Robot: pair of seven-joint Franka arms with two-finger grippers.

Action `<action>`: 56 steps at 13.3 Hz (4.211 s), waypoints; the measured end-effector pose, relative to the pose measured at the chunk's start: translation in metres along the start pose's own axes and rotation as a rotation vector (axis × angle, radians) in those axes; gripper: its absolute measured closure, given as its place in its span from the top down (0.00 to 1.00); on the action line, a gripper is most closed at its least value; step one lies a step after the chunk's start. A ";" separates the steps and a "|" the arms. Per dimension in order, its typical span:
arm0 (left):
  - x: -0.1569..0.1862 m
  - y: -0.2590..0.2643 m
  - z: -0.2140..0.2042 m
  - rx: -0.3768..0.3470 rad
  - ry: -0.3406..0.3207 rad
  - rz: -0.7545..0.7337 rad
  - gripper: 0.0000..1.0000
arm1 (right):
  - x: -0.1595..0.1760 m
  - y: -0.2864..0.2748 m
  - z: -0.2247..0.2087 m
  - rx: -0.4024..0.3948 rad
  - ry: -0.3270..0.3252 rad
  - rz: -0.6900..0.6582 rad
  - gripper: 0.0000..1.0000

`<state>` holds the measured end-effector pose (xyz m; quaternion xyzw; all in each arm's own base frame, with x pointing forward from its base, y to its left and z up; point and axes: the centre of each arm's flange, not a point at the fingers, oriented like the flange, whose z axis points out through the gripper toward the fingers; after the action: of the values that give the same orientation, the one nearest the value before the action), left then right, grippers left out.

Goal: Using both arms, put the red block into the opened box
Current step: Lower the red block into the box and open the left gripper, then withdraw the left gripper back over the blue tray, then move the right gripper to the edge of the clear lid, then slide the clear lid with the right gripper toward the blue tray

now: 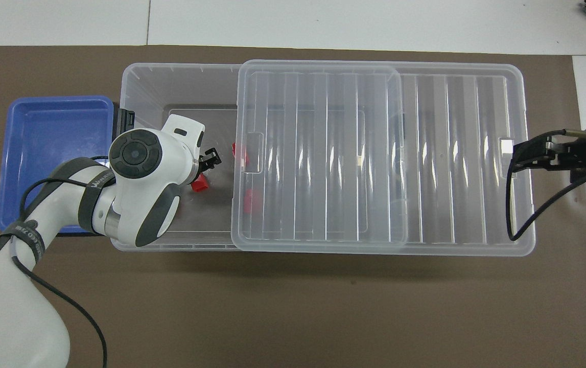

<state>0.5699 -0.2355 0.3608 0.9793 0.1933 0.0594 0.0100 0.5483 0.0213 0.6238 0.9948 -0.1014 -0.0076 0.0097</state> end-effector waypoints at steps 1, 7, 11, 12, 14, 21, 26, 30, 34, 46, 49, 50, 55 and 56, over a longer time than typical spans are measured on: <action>0.008 0.001 -0.018 0.009 -0.004 -0.009 0.75 | 0.000 0.000 0.000 0.000 0.002 0.000 1.00; 0.064 -0.040 -0.159 0.003 -0.067 -0.153 0.80 | 0.003 0.005 -0.002 0.005 0.019 0.005 1.00; 0.099 -0.114 -0.230 0.007 -0.066 -0.066 0.85 | 0.006 0.019 -0.003 0.005 0.020 -0.001 1.00; 0.106 -0.136 -0.236 0.013 -0.069 -0.011 0.96 | 0.005 0.020 -0.004 0.005 0.021 0.000 1.00; 0.119 -0.175 -0.242 0.029 -0.077 0.114 1.00 | 0.005 0.021 -0.005 0.006 0.023 0.001 1.00; 0.125 -0.215 -0.230 0.046 -0.123 0.283 1.00 | 0.003 0.013 -0.004 0.006 0.021 -0.016 1.00; 0.127 -0.215 -0.241 0.040 -0.093 0.291 1.00 | 0.017 0.030 0.005 0.015 0.079 -0.035 0.70; 0.130 -0.215 -0.247 0.046 -0.112 0.292 1.00 | 0.036 0.064 0.043 0.021 0.141 0.010 0.22; 0.148 -0.210 -0.236 0.063 -0.155 0.330 1.00 | 0.048 0.093 0.103 0.019 0.167 0.047 0.01; 0.113 -0.221 -0.253 0.066 -0.185 0.417 1.00 | 0.054 0.103 0.151 0.008 0.145 -0.037 0.01; 0.112 -0.222 -0.256 0.065 -0.180 0.417 1.00 | 0.053 0.089 0.151 0.010 0.145 -0.064 0.01; 0.112 -0.222 -0.256 0.066 -0.181 0.417 1.00 | 0.052 0.079 0.151 0.011 0.145 -0.080 0.01; 0.112 -0.222 -0.255 0.066 -0.182 0.416 1.00 | 0.043 0.013 0.149 0.019 0.147 -0.195 0.01; 0.112 -0.222 -0.255 0.066 -0.182 0.416 1.00 | 0.040 0.001 0.149 0.020 0.147 -0.216 0.01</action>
<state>0.5582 0.0114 0.6174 0.9992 -0.0128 -0.0347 -0.0170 0.5849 0.0098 0.4742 0.9978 0.0072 0.0652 0.0064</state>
